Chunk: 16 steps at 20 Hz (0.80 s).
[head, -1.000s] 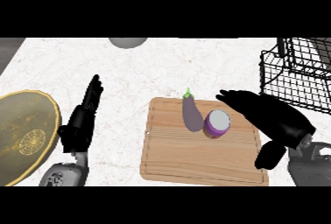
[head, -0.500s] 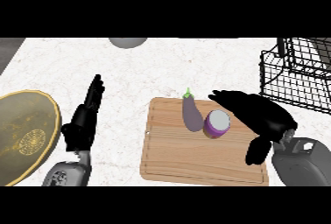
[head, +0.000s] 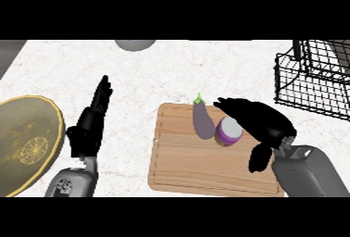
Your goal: Pick the can from the cutting board and place it in the tiered basket
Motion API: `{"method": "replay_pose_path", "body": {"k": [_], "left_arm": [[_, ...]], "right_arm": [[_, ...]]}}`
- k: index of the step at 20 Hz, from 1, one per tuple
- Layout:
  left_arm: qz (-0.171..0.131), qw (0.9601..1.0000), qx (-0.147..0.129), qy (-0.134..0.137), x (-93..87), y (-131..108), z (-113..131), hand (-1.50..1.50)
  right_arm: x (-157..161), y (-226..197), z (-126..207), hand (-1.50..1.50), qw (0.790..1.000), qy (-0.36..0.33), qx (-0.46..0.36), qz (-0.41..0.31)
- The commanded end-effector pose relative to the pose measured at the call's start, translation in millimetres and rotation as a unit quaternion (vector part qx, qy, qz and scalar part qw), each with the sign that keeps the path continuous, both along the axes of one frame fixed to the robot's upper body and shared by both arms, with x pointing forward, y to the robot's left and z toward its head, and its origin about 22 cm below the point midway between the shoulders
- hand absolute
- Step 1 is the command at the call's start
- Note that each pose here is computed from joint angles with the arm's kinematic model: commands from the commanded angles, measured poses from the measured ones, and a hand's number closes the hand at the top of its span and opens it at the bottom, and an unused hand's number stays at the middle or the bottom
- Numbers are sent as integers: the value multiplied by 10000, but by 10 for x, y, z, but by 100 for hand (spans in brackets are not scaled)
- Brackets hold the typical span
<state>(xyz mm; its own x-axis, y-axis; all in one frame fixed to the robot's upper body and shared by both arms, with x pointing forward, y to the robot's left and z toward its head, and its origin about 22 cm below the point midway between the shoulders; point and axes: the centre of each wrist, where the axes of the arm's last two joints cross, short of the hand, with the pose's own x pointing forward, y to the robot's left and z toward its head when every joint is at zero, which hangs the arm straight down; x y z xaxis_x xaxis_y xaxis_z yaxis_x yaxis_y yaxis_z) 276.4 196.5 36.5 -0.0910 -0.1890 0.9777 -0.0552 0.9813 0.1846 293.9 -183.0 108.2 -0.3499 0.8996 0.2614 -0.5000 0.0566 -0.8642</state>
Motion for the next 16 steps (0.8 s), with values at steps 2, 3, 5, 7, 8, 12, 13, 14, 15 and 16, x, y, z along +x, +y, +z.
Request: {"method": "replay_pose_path", "body": {"k": [2, 3, 5, 7, 8, 12, 13, 14, 15, 16], "left_arm": [[-17, 10000, -28, -6, 61, 65, 12, 0], [16, 10000, -32, 33, -123, 133, -79, 0], [85, 10000, 37, -5, 67, 53, 165, 0], [8, 10000, 35, -35, -94, 81, -48, 0], [58, 9999, 53, 83, -128, 163, -6, 0], [2, 10000, -50, -47, -52, 151, -136, 0], [69, 9999, 7, 79, -7, 108, -90, 0], [-74, 10000, 6, -48, 6, 98, -7, 0], [34, 10000, -66, -36, -122, -71, -155, 0], [40, 10000, 29, -70, 23, -11, -114, 0]], "right_arm": [[103, 21, 148, -150, 9999, 100, 26, -7], [-47, -67, -34, -150, 9999, -3, 109, 19], [105, 23, -138, -150, 9998, 92, 148, 65], [-22, 265, -193, -150, 9999, 44, 31, -90], [-84, -146, -260, -150, 9999, 43, 135, -2], [136, 16, -322, -150, 9993, 111, 337, -70], [-129, 19, -409, -150, 9991, 137, 395, -68], [68, 28, -498, -150, 9994, 60, 318, -116], [167, -19, -462, -150, 9988, -18, 456, -165], [27, -1, -384, -150, 9978, -70, 617, -251]]}}
